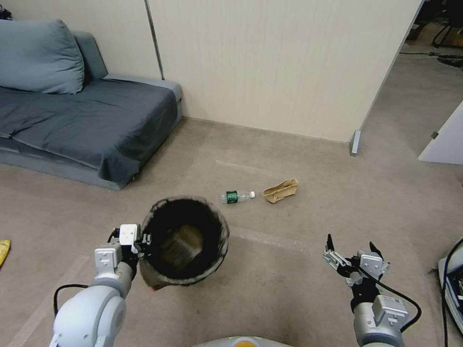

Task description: Pick up the trash bin, then pick up the garbage from the floor and place it into the trash bin.

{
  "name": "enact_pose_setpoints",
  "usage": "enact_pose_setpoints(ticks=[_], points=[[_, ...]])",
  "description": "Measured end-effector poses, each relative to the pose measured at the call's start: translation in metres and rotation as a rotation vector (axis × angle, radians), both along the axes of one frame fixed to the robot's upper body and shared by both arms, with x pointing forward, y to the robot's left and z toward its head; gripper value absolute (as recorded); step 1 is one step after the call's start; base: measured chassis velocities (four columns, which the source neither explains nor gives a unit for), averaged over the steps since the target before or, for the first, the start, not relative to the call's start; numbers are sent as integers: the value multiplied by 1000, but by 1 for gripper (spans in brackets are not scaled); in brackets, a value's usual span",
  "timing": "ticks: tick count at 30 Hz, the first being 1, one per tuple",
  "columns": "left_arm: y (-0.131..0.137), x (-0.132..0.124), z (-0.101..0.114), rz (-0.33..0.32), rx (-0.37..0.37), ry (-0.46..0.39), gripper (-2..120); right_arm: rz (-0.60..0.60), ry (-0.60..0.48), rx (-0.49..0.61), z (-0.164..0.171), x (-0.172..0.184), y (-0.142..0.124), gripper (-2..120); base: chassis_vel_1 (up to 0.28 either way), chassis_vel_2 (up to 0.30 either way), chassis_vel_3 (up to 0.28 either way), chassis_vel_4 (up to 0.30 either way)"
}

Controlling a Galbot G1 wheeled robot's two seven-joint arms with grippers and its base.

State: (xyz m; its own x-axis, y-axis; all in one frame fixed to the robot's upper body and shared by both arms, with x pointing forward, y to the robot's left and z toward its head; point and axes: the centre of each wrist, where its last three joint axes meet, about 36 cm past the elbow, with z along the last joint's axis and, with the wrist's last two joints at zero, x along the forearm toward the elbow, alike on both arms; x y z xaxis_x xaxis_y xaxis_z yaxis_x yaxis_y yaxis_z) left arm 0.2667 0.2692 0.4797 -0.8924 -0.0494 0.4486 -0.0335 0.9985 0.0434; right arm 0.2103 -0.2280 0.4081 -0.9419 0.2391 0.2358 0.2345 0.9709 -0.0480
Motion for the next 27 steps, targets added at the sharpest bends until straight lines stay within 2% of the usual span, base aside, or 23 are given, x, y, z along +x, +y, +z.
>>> enact_pose_setpoints(ticks=[5, 9, 19, 27], points=[[0, -11, 19, 18, 20, -41, 3, 2, -15, 0, 3, 1, -1, 100, 0, 0, 0, 0], [-1, -18, 25, 32, 40, -57, 3, 7, -28, 3, 4, 2, -1, 100, 0, 0, 0, 0], [-2, -30, 25, 81, 89, -75, 3, 0, -41, -10, 6, -1, -5, 100, 0, 0, 0, 0], [-1, -31, 23, 87, 89, -66, 3, -6, -50, -11, 6, -3, -6, 100, 0, 0, 0, 0]])
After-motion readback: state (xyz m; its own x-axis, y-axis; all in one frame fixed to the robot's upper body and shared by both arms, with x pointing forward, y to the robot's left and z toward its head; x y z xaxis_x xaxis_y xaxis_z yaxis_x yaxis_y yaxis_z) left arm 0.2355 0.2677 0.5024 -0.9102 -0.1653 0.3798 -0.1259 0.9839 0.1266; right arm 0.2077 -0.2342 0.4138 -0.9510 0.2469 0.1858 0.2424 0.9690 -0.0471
